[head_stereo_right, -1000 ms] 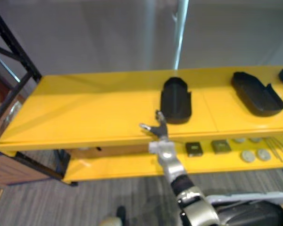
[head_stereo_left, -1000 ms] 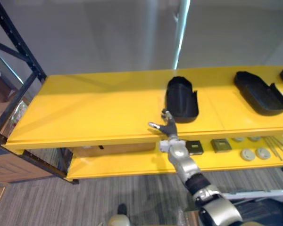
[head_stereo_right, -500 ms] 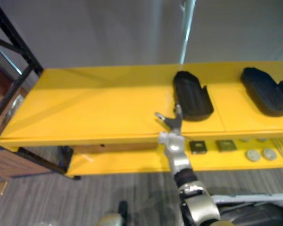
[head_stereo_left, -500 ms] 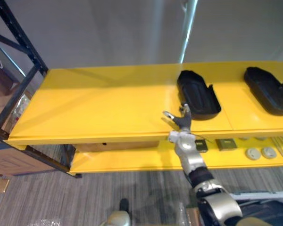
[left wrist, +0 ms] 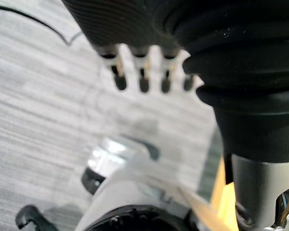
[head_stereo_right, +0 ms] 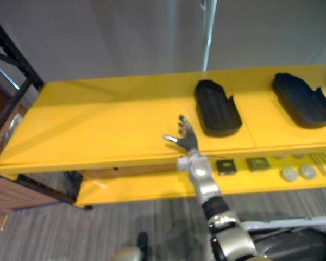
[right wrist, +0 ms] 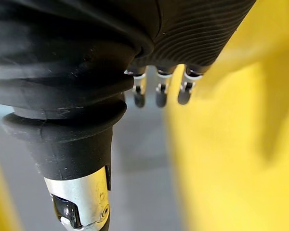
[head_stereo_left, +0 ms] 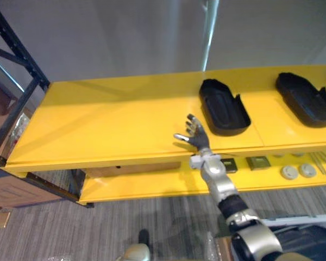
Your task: Walk over and take plastic housings, then place them on the shelf
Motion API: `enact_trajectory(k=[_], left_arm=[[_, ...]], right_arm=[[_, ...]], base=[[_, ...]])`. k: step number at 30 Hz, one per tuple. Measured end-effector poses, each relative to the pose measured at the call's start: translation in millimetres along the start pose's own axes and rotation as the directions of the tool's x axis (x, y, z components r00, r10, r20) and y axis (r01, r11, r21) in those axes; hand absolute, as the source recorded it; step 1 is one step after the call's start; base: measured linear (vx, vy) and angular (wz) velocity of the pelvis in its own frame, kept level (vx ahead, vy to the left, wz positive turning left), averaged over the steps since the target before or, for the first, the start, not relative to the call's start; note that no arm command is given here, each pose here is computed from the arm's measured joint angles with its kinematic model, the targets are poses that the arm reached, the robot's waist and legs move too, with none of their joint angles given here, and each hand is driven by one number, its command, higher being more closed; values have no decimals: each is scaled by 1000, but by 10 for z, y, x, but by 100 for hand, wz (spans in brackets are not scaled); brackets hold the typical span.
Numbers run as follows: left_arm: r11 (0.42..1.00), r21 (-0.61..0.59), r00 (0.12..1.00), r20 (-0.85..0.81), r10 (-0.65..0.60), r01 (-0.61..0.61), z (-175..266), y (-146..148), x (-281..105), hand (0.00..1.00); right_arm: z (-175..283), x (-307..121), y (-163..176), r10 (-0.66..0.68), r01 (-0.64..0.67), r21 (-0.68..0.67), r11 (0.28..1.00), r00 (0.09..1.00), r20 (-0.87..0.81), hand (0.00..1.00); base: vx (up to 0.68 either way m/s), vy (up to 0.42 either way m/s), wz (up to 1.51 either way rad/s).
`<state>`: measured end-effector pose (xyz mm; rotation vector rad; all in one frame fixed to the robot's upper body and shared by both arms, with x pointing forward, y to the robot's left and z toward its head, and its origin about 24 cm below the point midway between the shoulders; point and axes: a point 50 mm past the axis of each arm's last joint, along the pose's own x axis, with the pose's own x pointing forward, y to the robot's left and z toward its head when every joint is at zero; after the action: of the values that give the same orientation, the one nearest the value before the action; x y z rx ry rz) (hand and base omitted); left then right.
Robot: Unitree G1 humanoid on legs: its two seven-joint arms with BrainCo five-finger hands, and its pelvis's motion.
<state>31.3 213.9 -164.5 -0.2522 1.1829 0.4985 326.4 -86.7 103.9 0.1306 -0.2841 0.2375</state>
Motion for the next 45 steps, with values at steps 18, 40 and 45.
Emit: enact_trajectory(k=[18,40,45], left_arm=[[999,4,999,4,45,-45,-54,89,-27,0],[997,69,998,-58,22,-18,-161,135,-52,0],[999,43,998,-59,-10,13,-159,111,-52,0]], right_arm=[[474,-589,-1720,-675,678,-275,682,728,120,0],[642,-76,-2228,-614,575,-284,767,787,-65,0],[780,96,-2144,-532,517,-185,836,845,-45,0]], base=[[-22,-9,-6],[-14,5,5],[4,0,7]])
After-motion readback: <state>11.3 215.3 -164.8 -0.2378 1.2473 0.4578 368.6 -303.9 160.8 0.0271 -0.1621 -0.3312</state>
